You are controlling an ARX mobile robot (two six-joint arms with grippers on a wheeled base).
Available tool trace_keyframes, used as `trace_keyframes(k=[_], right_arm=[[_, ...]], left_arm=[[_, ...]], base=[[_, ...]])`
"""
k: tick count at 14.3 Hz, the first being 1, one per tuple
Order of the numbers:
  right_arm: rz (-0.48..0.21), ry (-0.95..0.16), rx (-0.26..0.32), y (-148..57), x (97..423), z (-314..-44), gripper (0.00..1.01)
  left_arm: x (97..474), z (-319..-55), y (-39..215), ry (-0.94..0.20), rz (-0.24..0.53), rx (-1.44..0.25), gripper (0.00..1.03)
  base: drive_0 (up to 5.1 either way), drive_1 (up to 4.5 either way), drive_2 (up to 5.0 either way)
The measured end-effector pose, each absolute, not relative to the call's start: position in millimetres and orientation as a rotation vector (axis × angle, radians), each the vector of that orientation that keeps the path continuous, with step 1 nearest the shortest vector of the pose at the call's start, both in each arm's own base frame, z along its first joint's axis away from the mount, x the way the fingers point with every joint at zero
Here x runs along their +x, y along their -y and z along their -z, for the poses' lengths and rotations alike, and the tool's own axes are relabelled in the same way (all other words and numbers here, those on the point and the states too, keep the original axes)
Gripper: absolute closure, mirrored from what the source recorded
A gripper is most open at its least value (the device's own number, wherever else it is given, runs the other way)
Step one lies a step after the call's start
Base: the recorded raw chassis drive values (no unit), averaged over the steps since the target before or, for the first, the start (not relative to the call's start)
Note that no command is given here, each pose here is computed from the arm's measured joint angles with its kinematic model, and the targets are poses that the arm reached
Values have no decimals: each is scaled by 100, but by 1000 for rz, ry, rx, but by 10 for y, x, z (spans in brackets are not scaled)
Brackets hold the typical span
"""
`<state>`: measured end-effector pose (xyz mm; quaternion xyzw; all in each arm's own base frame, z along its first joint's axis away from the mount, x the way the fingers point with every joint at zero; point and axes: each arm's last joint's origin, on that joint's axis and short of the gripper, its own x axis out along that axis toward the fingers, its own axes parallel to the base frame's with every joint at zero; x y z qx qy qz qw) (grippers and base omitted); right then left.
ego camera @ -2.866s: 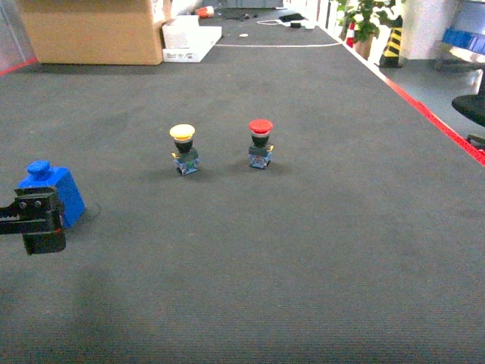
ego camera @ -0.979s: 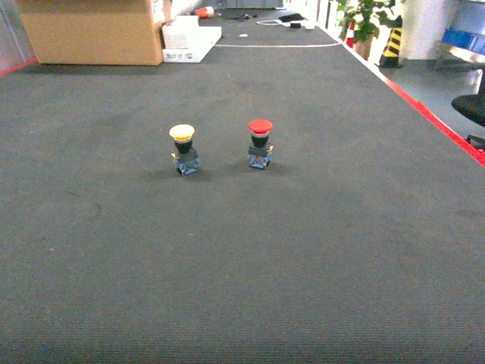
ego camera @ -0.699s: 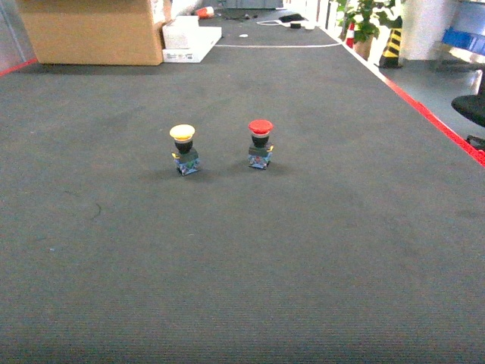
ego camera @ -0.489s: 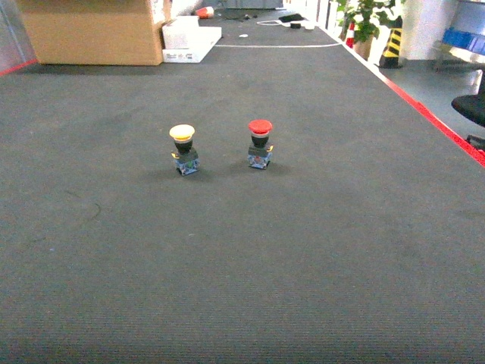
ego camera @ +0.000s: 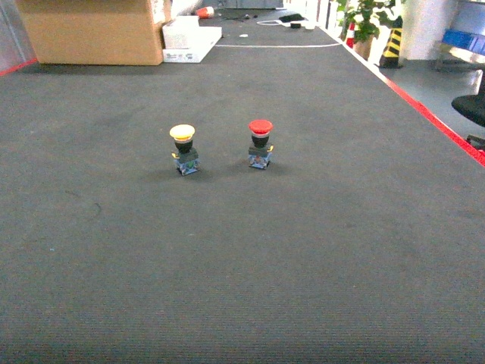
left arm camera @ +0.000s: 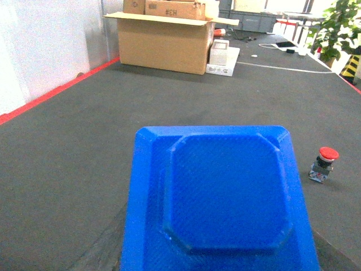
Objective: Pick blue part to blue bin on bottom shelf
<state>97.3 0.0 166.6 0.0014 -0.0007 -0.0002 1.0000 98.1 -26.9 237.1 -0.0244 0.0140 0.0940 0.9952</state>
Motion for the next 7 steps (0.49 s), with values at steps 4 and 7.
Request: trace_keyframes(k=[4, 7], right_arm=[[0, 1, 2, 0, 973, -1666, 3], [0, 1, 2, 0, 973, -1666, 3]], left_arm=[[982, -2370, 271, -29, -187, -51, 60], [982, -2370, 271, -29, -187, -51, 60]], base=[[0, 0, 0], [0, 0, 0]])
